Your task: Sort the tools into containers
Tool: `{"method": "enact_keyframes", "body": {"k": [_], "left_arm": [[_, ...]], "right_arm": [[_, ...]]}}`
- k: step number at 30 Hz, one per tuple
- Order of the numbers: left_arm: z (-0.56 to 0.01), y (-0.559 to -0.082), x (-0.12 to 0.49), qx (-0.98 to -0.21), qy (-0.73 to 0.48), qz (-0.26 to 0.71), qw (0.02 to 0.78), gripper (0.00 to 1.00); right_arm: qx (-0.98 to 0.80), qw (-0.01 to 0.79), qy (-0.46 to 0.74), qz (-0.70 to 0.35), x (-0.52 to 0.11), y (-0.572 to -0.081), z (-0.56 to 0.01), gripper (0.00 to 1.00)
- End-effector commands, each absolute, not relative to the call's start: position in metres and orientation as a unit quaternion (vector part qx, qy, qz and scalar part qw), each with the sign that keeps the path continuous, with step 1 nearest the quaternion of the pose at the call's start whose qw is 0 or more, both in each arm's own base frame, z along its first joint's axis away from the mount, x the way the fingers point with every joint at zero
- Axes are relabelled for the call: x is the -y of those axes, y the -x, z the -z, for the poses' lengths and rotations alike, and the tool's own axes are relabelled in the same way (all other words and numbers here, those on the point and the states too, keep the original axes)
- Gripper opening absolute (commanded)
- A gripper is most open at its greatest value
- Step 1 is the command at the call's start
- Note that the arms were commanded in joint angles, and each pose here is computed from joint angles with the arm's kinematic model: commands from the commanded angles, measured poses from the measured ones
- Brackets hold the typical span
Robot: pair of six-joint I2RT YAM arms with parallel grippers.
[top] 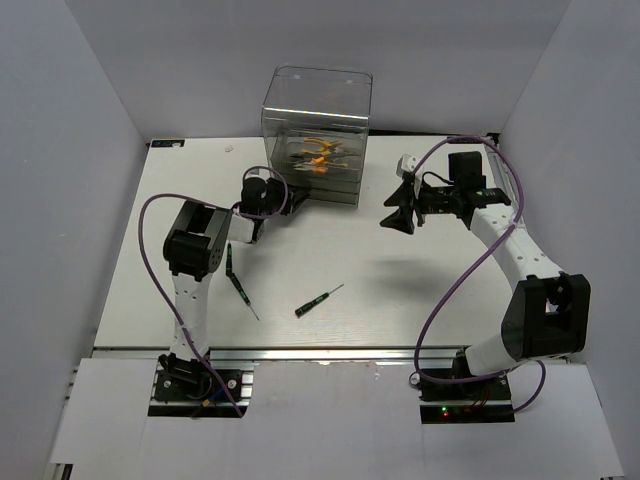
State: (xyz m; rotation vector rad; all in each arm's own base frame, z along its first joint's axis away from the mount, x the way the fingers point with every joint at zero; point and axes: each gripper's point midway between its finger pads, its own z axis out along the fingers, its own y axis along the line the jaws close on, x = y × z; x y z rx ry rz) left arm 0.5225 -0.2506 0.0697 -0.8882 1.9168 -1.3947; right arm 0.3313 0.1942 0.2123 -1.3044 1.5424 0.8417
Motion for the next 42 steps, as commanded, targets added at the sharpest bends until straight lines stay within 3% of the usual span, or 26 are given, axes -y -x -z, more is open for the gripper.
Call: {"method": "enact_keyframes", "body": {"k": [1,9,10,13,27,28,30,34,39,42], "left_arm": [[-0.091,-0.535,0.251,-0.700,0.332,0.541,0.327,0.31],[-0.083,-0.528,0.249,-0.693,0.338,0.547,0.326,0.13],[-0.086,-0.526,0.248,-0.691,0.337,0.550,0.328,0.07],[-0.086,-0.516,0.245,-0.689,0.336,0.551,0.329,0.03],[-0.108,-0.431,0.219,-0.700,0.321,0.538,0.343,0.00],[-0.107,-0.427,0.219,-0.702,0.320,0.537,0.342,0.02],[-0.105,-0.422,0.218,-0.706,0.320,0.534,0.337,0.16],[-0.105,-0.422,0.225,-0.717,0.311,0.539,0.316,0.39],[-0.115,-0.424,0.229,-0.724,0.292,0.543,0.309,0.61],[-0.123,-0.417,0.229,-0.730,0.277,0.546,0.304,0.64]], "right_arm": [[-0.612,0.471,0.533,-0.345,-0.194,-0.326,-0.224,0.63],[-0.614,0.462,0.534,-0.353,-0.194,-0.320,-0.220,0.61],[-0.615,0.461,0.533,-0.354,-0.194,-0.319,-0.219,0.61],[-0.616,0.459,0.532,-0.357,-0.194,-0.316,-0.218,0.60],[-0.580,0.408,0.598,-0.373,-0.203,-0.282,-0.191,0.61],[-0.579,0.389,0.606,-0.382,-0.207,-0.271,-0.188,0.62],[-0.563,0.368,0.631,-0.387,-0.209,-0.259,-0.178,0.69],[-0.480,0.323,0.717,-0.389,-0.221,-0.224,-0.165,0.89],[-0.435,0.293,0.770,-0.364,-0.237,-0.214,-0.152,0.89],[-0.404,0.275,0.794,-0.362,-0.255,-0.204,-0.147,0.89]]}}
